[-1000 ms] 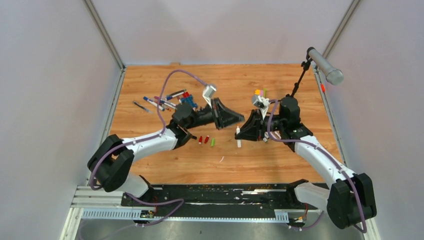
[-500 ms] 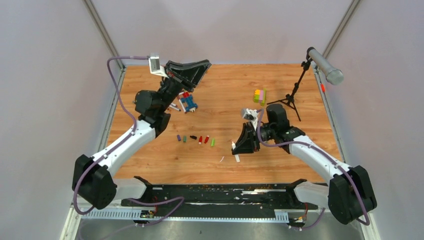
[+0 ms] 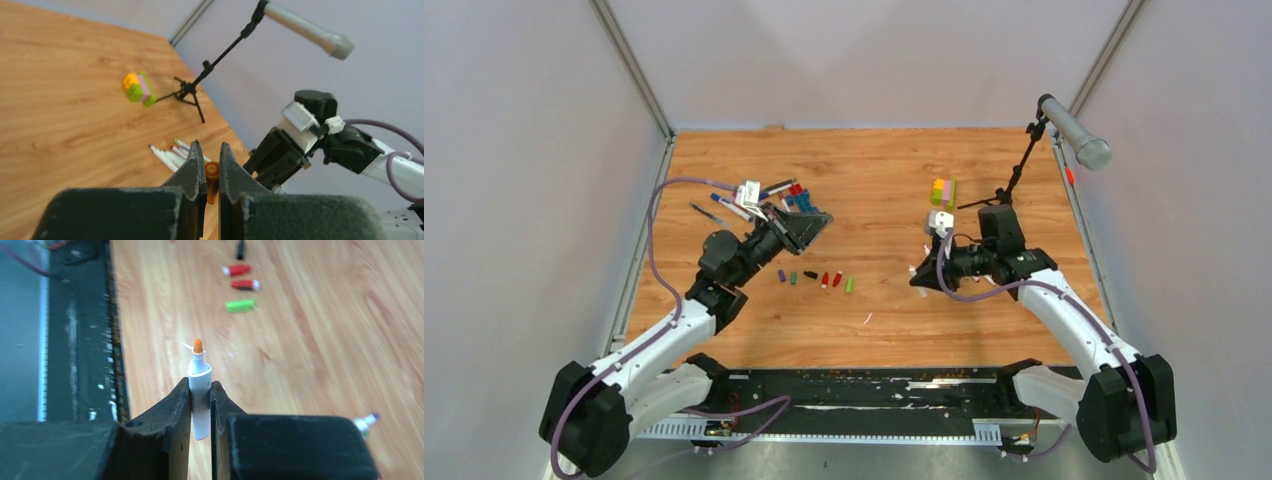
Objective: Open the pen caps
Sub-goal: Place the pen at the center of the board, then place the pen cap at the center of the board, then pick up the pen from the center of the board.
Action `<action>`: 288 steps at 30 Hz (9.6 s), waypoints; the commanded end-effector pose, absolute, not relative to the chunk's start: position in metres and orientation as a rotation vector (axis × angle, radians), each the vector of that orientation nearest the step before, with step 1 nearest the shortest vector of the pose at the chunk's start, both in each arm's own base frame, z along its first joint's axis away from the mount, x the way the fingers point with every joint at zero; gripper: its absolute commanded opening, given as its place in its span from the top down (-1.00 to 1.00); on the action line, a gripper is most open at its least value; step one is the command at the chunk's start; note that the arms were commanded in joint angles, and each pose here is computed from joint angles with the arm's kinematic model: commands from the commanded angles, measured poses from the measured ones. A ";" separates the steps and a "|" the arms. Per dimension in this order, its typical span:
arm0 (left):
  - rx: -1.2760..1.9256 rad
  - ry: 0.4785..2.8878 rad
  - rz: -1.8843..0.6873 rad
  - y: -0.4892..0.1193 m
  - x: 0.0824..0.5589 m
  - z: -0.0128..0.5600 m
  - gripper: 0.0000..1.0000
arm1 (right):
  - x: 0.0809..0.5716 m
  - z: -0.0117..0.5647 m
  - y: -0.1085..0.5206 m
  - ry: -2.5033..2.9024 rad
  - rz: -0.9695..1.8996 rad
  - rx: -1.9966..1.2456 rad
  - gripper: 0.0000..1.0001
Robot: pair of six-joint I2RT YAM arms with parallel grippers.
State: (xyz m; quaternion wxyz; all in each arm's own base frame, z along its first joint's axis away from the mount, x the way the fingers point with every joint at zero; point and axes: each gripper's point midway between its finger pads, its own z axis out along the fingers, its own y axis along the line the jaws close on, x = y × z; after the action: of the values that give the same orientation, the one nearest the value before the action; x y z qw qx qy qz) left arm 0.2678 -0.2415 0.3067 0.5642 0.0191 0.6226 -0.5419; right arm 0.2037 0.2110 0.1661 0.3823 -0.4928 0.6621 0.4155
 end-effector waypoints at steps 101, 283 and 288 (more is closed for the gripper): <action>0.406 2.531 -0.378 -0.328 0.259 0.052 0.26 | 0.316 0.099 0.040 2.345 0.308 -0.866 0.32; 0.321 1.525 -1.577 -0.400 0.203 0.250 1.00 | 0.207 0.245 0.193 1.685 1.475 -0.842 -0.47; 0.340 1.533 -1.597 -0.412 0.197 0.246 1.00 | 0.222 0.236 0.192 1.748 1.401 -0.758 -0.42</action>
State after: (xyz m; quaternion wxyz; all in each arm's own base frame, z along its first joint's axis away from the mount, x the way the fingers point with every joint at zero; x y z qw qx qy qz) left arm 0.1953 -0.4026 0.2192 0.4110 0.1397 0.6512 -0.6225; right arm 0.2086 0.1919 0.2389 0.3591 -0.3156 0.6675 0.5708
